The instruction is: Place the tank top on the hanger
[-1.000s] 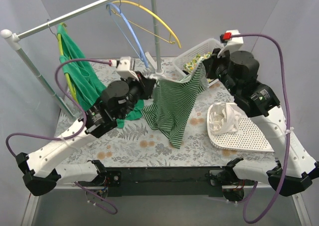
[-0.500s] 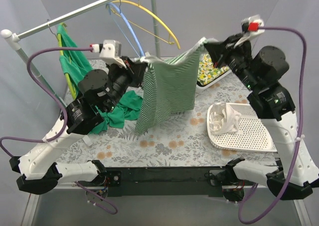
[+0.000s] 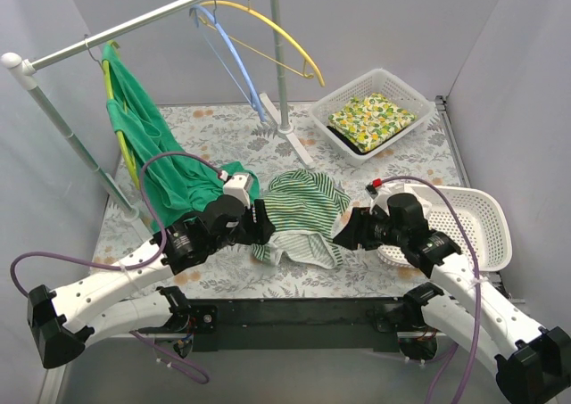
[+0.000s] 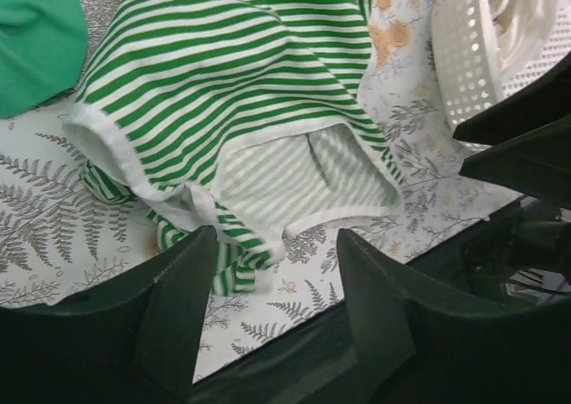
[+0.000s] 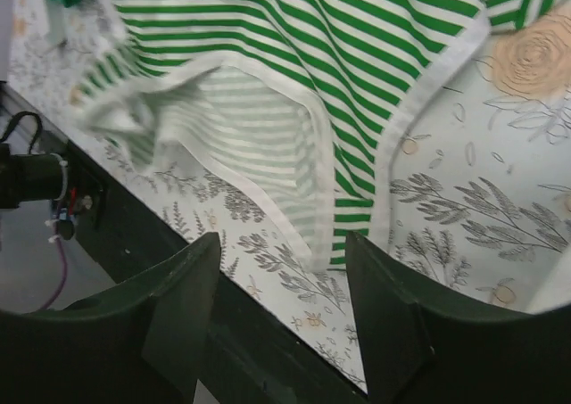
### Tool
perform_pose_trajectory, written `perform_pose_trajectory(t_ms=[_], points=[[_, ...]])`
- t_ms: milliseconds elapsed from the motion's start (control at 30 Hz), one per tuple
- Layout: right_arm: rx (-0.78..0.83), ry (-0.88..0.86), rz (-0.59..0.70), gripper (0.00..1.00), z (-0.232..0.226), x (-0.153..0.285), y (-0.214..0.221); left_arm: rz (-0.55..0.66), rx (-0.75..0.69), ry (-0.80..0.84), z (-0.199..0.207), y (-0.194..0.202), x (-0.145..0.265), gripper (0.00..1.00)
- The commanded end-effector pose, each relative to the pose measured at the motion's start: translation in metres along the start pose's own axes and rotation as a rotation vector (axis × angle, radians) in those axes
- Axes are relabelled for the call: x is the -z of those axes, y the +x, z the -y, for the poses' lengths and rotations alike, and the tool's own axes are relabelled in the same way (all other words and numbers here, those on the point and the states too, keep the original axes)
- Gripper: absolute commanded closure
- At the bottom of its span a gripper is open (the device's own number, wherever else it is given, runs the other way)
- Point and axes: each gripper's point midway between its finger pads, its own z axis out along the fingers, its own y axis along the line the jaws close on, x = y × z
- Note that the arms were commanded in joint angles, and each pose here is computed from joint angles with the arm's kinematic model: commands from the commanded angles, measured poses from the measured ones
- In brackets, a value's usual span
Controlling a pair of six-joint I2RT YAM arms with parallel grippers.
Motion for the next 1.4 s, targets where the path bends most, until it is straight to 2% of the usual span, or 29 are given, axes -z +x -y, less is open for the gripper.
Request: perform_pose_trajectory(t_ms=[0,133,167,233,267,300,367,400,467,500,533,567,600,667,700,733,767,833,867,967,1133,1267,1333,1367], points=[[0.035,-0.149,0.053,0.32,-0.043,0.020,-0.026,0.069,0.079,0.134,0.028,-0.026,0.024,0.41],[0.018,-0.074,0.018,0.28,-0.038,0.030,-0.025,0.139,0.030,0.180,0.046,-0.060,0.041,0.37],[0.019,-0.066,0.027,0.28,-0.038,0.031,-0.027,0.188,0.028,0.209,0.057,-0.081,0.053,0.37],[0.019,-0.073,0.051,0.28,-0.041,0.036,-0.032,0.274,0.014,0.167,0.059,-0.111,0.057,0.36],[0.018,-0.069,0.054,0.28,-0.041,0.036,-0.032,0.348,0.025,0.171,0.068,-0.140,0.072,0.36],[0.020,-0.068,0.063,0.28,-0.041,0.036,-0.034,0.409,0.026,0.104,0.063,-0.160,0.071,0.37],[0.021,-0.065,0.066,0.28,-0.041,0.036,-0.035,0.508,0.049,0.072,0.066,-0.194,0.084,0.39],[0.022,-0.063,0.062,0.28,-0.041,0.035,-0.036,0.598,0.079,0.062,0.070,-0.225,0.105,0.39],[0.031,-0.062,0.057,0.28,-0.041,0.034,-0.037,0.652,0.061,0.011,0.075,-0.250,0.107,0.38],[0.034,-0.061,0.050,0.28,-0.040,0.033,-0.037,0.712,0.074,0.010,0.081,-0.275,0.127,0.38],[0.043,-0.060,0.047,0.28,-0.040,0.033,-0.037,0.715,0.037,-0.086,0.076,-0.284,0.114,0.38],[0.044,-0.059,0.041,0.28,-0.040,0.032,-0.036,0.732,0.022,-0.117,0.077,-0.294,0.116,0.38],[0.045,-0.059,0.035,0.28,-0.039,0.031,-0.036,0.782,0.036,-0.135,0.081,-0.316,0.134,0.38],[0.052,-0.068,0.027,0.28,-0.041,0.031,-0.035,0.776,-0.044,-0.259,0.079,-0.328,0.114,0.37],[0.051,-0.070,0.017,0.28,-0.041,0.030,-0.034,0.777,-0.058,-0.302,0.078,-0.335,0.115,0.37],[0.050,-0.073,0.009,0.28,-0.041,0.029,-0.033,0.823,-0.039,-0.338,0.078,-0.352,0.133,0.37],[0.054,-0.075,0.007,0.28,-0.042,0.029,-0.034,0.794,-0.105,-0.401,0.081,-0.355,0.111,0.37],[0.053,-0.078,0.000,0.28,-0.043,0.028,-0.034,0.830,-0.115,-0.448,0.085,-0.373,0.118,0.37],[0.053,-0.079,-0.008,0.28,-0.043,0.028,-0.033,0.816,-0.139,-0.530,0.081,-0.372,0.101,0.37],[0.052,-0.086,-0.016,0.28,-0.044,0.028,-0.033,0.829,-0.198,-0.695,0.072,-0.382,0.103,0.37],[0.051,-0.093,-0.031,0.28,-0.045,0.028,-0.030,0.867,-0.242,-0.814,0.065,-0.393,0.104,0.37],[0.043,-0.096,-0.056,0.28,-0.044,0.025,-0.025,0.849,-0.238,-0.794,0.063,-0.396,0.089,0.40],[0.038,-0.097,-0.068,0.28,-0.043,0.024,-0.023,0.803,-0.274,-0.790,0.054,-0.396,0.079,0.41],[0.038,-0.100,-0.071,0.28,-0.043,0.024,-0.022,0.803,-0.235,-0.758,0.053,-0.396,0.071,0.41]])
